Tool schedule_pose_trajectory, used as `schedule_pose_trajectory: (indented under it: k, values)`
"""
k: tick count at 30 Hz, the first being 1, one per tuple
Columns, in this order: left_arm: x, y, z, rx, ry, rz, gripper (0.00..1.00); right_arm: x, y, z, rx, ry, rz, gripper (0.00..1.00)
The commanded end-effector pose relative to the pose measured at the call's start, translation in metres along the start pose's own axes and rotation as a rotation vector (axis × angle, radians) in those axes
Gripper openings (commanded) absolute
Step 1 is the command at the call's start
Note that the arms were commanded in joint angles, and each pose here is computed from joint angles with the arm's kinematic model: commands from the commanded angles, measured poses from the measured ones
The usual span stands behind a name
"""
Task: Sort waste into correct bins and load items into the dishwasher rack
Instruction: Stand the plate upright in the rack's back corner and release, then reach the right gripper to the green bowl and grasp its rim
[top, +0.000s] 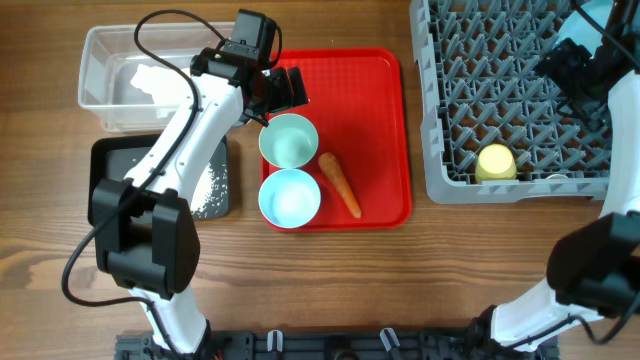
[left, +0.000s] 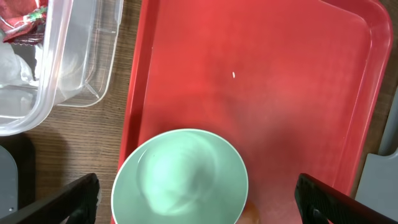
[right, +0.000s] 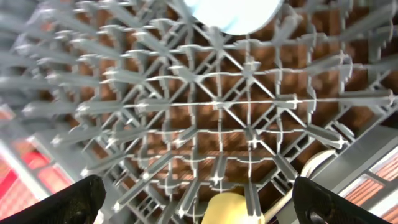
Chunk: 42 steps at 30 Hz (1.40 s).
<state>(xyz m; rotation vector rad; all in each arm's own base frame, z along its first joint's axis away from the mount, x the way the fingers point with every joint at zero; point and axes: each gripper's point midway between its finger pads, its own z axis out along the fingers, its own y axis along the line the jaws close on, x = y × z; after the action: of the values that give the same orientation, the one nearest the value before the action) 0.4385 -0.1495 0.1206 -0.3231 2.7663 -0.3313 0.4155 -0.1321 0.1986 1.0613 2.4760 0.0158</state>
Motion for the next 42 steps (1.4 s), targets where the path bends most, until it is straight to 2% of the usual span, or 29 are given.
schedule_pose_trajectory:
  k: [1, 7, 11, 15, 20, 27, 30, 33, 37, 42]
  values:
    - [-0.006, 0.0, -0.01, 0.006, -0.027, -0.003, 1.0, 0.01, 0.032, -0.045, -0.088, -0.073, -0.165, 1.0]
    - [-0.018, -0.007, -0.011, 0.032, -0.075, 0.002, 1.0, 0.058, 0.1, -0.063, -0.199, -0.063, -0.406, 1.0]
    - [-0.025, -0.005, -0.015, 0.048, -0.093, -0.002, 1.0, 0.112, 0.152, -0.073, -0.355, 0.014, -0.6, 1.0]
    - [-0.035, 0.022, -0.032, 0.023, -0.108, -0.06, 1.0, 0.152, 0.179, -0.078, -0.42, 0.057, -0.741, 1.0]
    - [-0.056, 0.082, -0.078, -0.018, -0.172, -0.194, 1.0, 0.197, 0.2, -0.073, -0.447, 0.107, -0.847, 1.0]
    - [-0.068, 0.14, -0.127, -0.035, -0.251, -0.328, 1.0, 0.26, 0.214, -0.035, -0.49, 0.271, -0.912, 1.0]
    - [-0.07, 0.155, -0.133, -0.047, -0.266, -0.36, 1.0, 0.286, 0.229, -0.022, -0.555, 0.338, -0.93, 0.98]
    - [-0.071, 0.162, -0.135, -0.054, -0.27, -0.375, 1.0, 0.305, 0.243, -0.005, -0.554, 0.374, -0.871, 0.95]
    - [-0.071, 0.162, -0.135, -0.054, -0.271, -0.377, 1.0, 0.331, 0.259, 0.028, -0.533, 0.417, -0.787, 0.83]
    - [-0.071, 0.162, -0.135, -0.054, -0.271, -0.376, 1.0, 0.351, 0.256, 0.062, -0.475, 0.475, -0.749, 0.66]
